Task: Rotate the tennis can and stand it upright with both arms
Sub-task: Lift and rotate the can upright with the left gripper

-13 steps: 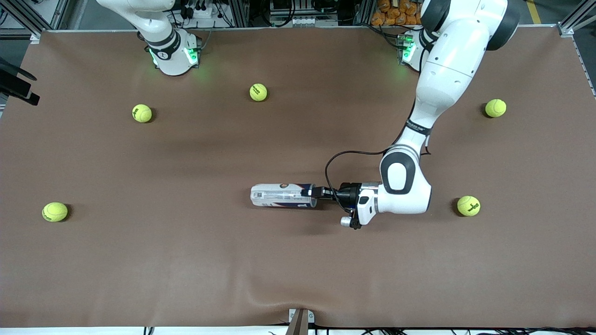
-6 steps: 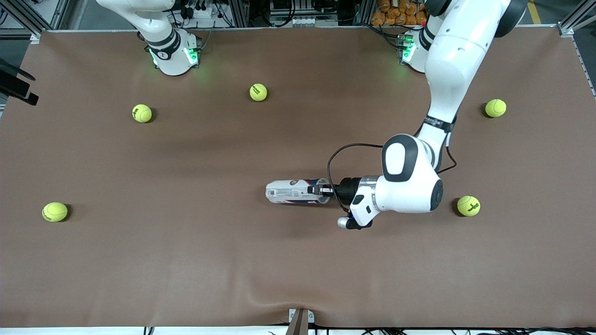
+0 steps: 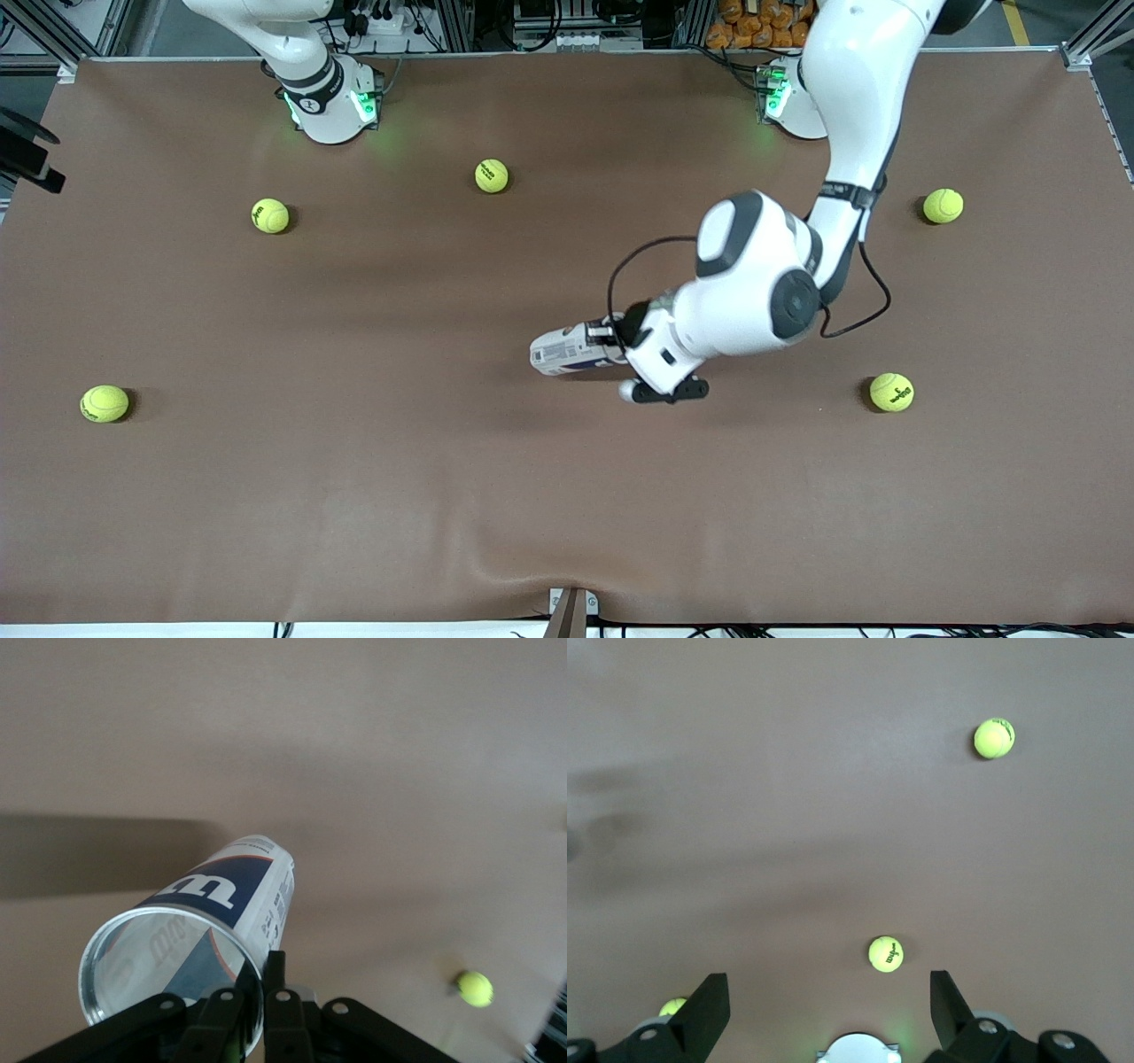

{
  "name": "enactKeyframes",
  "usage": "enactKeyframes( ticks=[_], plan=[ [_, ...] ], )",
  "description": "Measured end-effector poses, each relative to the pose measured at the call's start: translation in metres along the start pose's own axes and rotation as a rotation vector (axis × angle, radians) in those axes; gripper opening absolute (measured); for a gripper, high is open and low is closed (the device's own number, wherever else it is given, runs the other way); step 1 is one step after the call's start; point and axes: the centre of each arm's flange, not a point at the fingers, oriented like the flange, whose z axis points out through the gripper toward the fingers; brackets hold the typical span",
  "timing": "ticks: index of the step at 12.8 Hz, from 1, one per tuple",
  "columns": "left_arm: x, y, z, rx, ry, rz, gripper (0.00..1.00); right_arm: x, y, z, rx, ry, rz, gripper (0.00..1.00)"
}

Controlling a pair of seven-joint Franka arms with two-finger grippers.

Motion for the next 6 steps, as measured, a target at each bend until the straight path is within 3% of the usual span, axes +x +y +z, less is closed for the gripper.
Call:
enactKeyframes(
  ticks=[3, 6],
  plan=[
    [-0.050, 0.027, 0.010, 0.232, 0.019, -0.021, 0.05, -0.003, 0.002, -0.002, 0.000, 0.003, -0.026, 1.00],
    [-0.088, 0.046, 0.037, 0.381, 0.083, -0.056, 0.05, -0.002, -0.006, -0.002, 0.000, 0.008, 0.063, 1.00]
  ],
)
